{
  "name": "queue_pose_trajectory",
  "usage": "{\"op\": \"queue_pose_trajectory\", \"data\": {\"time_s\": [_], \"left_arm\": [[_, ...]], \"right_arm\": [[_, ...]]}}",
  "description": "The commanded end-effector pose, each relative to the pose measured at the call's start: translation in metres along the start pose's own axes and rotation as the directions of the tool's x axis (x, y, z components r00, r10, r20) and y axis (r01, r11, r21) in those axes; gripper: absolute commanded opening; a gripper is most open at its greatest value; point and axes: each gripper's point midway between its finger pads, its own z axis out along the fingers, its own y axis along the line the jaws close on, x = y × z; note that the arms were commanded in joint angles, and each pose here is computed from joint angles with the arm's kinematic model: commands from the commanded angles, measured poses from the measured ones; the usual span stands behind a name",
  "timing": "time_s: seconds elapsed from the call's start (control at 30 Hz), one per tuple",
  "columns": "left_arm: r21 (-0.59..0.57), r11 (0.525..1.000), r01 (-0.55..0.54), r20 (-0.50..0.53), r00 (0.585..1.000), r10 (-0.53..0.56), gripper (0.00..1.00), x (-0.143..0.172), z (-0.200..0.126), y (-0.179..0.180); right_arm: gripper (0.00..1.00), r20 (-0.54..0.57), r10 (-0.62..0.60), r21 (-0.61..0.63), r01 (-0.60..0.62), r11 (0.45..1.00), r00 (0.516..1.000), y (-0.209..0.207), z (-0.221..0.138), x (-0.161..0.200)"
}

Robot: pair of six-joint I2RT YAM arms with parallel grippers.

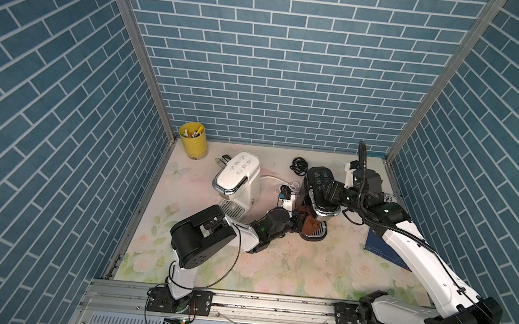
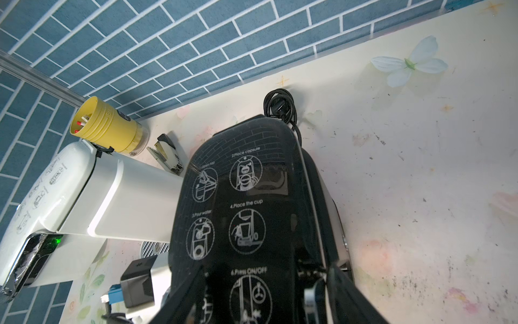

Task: Wipe the surface of a coffee machine
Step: Wipe the dirt from the surface of the coffee machine.

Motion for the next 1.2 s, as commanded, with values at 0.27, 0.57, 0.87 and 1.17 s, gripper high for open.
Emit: {"op": "queue_pose_trajectory", "data": {"time_s": [0.27, 0.57, 0.87, 1.17], "left_arm": [[-0.024, 0.997, -0.074, 0.055, 0.996, 0.075, 0.00, -0.012, -0.043, -0.007], [0.176, 0.915, -0.362, -0.033, 0.927, 0.374, 0.00, 0.015, -0.054, -0.054], [0.440, 0.757, -0.483, -0.018, 0.838, 0.545, 0.00, 0.046, -0.065, -0.109], [0.309, 0.607, -0.732, 0.195, 0.673, 0.713, 0.00, 0.007, -0.070, -0.156]], "right_arm": [[0.67, -0.233, -0.017, 0.158, 0.055, 0.986, 0.972, -0.041, 0.001, 0.058], [0.67, -0.234, -0.022, 0.152, 0.059, 0.987, 0.972, -0.038, 0.003, 0.053], [0.67, -0.242, -0.015, 0.148, 0.052, 0.988, 0.970, -0.039, 0.003, 0.057], [0.67, -0.243, -0.015, 0.147, 0.052, 0.988, 0.970, -0.039, 0.002, 0.059]]}}
